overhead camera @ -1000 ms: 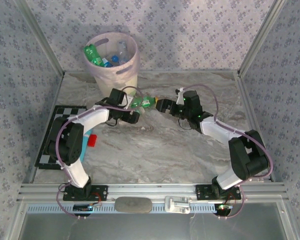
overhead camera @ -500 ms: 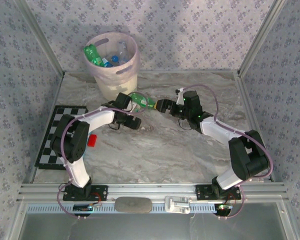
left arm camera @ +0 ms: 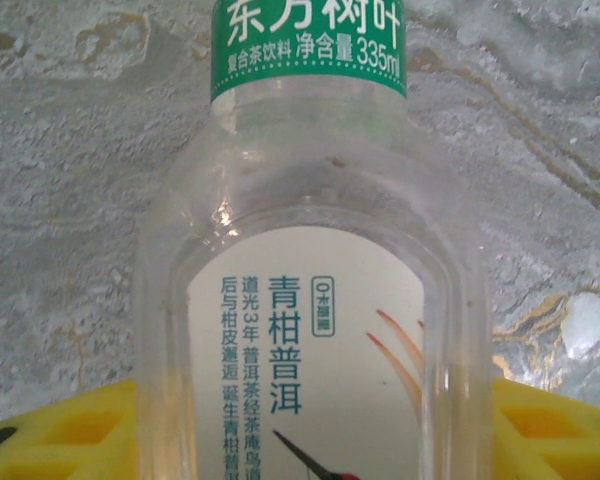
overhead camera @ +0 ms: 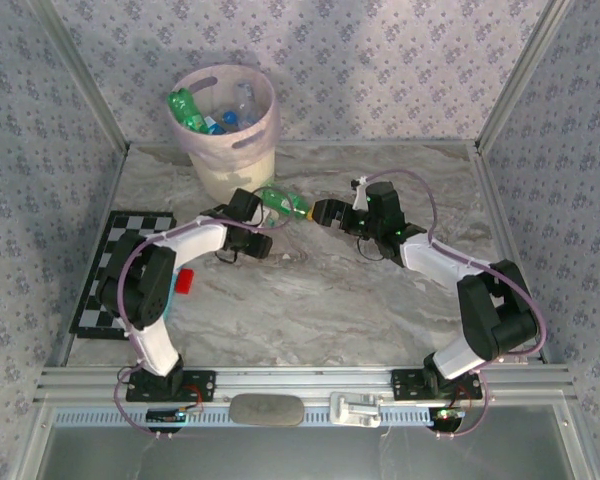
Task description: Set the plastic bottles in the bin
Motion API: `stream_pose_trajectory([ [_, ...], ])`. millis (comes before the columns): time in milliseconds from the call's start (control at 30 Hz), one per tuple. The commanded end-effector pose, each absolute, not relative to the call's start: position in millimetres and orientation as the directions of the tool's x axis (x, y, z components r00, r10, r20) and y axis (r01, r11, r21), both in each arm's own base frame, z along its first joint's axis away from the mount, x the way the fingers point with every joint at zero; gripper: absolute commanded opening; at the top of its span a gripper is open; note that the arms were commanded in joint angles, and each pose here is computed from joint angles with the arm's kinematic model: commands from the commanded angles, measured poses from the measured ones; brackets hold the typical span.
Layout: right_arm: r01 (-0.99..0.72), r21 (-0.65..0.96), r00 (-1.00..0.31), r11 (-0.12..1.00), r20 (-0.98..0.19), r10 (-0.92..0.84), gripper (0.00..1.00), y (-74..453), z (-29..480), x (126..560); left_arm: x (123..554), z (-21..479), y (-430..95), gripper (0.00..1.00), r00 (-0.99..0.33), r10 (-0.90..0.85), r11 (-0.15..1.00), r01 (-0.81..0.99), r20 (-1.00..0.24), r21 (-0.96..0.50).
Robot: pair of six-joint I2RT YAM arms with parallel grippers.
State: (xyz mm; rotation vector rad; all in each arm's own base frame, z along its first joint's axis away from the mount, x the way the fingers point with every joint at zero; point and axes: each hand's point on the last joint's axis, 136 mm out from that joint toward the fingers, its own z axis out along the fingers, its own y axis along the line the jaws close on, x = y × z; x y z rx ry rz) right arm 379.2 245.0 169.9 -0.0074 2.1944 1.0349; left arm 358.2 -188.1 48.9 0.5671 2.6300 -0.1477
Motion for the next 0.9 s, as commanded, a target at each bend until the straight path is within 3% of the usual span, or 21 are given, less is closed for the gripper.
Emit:
stream_pose_trajectory([
  [0,-0.297,0.657,-0.74,0.693,-0.617,0.267,1.0,242,175,374,359,88,-197,0.58,-0.764,0.34,0.911,0.412,-0.549,-0.01],
  [167,-0.303,0.656,-0.734,0.691,-0.623,0.27,1.0,242,177,372,353,140,-211,0.57,-0.668,0.344,0.895,0.446,-0.66,0.015],
  [533,-0.304,0.653,-0.727,0.694,-0.629,0.274,1.0,240,177,371,374,300,-225,0.54,-0.347,0.168,0.89,0.457,-0.923,-0.009],
  [667,-0.321,0.628,-0.716,0.709,-0.651,0.252,1.0,238,175,372,395,357,-219,0.54,-0.235,0.09,0.897,0.442,-0.968,-0.024],
  [867,-0.319,0.616,-0.713,0.72,-0.656,0.246,1.0,233,173,370,445,414,-187,0.54,-0.189,-0.023,0.928,0.36,-0.982,-0.092],
])
